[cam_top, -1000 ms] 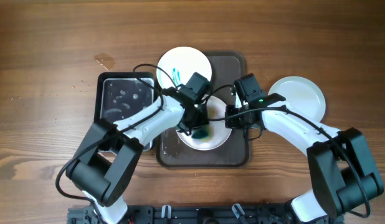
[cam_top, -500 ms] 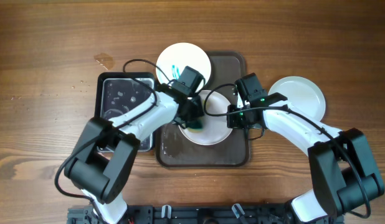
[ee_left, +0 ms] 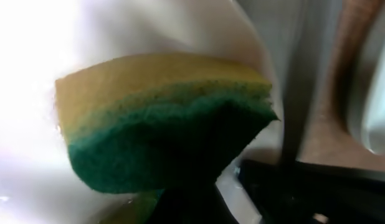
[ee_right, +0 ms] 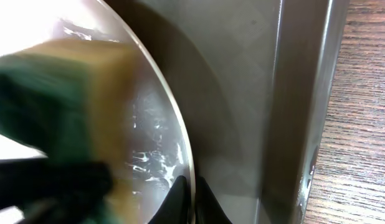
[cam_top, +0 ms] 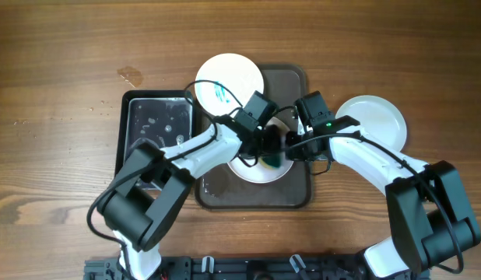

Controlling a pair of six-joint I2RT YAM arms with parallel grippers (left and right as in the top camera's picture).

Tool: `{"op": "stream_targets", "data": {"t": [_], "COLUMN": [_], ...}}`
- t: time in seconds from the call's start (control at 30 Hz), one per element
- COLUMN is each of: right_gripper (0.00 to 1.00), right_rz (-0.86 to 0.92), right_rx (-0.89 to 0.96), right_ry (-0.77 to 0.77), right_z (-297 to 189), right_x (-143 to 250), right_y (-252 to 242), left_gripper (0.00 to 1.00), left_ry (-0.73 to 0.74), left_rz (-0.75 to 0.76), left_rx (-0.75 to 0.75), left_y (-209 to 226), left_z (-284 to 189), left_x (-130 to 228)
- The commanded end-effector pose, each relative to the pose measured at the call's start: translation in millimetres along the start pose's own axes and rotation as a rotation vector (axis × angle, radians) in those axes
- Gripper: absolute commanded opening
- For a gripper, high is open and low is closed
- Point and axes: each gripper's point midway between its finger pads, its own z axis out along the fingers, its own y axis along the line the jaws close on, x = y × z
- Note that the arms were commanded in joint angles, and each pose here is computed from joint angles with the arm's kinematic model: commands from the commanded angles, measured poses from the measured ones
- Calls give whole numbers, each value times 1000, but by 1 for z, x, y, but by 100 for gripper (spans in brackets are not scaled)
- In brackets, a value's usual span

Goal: Clean dirty plates on tray and stack at the side
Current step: 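Scrub the plate with the sponge while right gripper holds its rim, then return the sponge to the tin with the left gripper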

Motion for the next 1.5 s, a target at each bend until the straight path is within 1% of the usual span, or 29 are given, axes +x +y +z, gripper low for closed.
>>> {"op": "stream_targets", "data": {"t": [0.0,0.1,0.13,0.27,0.3,0.4,0.5,0.63,0.73,0.93,1.1,1.2,1.3,1.37,1.47], "right_gripper": [4,4,4,4,4,4,4,4,4,4,4,4,4,4,4], "right_rz": [-39,-39,-38,-38,-38,-37,-37,-38,-38,-37,-37,-37,-37,-38,-52], "right_rx": [12,12,12,14,15,15,15,14,15,15,15,15,15,14,14], "right_ry": [32,32,33,38,38,38,38,38,38,39,39,39,39,38,37], "right_z": [6,6,6,6,6,6,6,6,6,6,6,6,6,6,6], "right_x": [9,9,9,10,11,10,10,10,10,11,11,11,11,10,10], "right_y": [-2,-2,-2,-2,-2,-2,-2,-2,-2,-2,-2,-2,-2,-2,-2], "left_gripper": [4,4,4,4,4,4,4,4,4,4,4,4,4,4,4], "left_ry": [202,200,191,105,94,51,-48,-117,-135,-182,-229,-221,-247,-284,-325], "left_rz": [43,44,39,-24,-48,-137,-175,-159,-153,-198,-201,-172,-206,-286,-388], "left_rx": [126,127,102,-180,-224,-367,-552,-663,-690,-643,-513,-427,-451,-548,-656], "left_y": [-26,-26,-21,38,49,81,114,130,132,117,90,79,99,133,178], "left_z": [16,16,17,13,9,-17,-53,-79,-87,-113,-138,-157,-187,-208,-226], "left_x": [50,49,48,37,34,19,2,-5,-6,-4,-7,-7,-11,-16,-21]}}
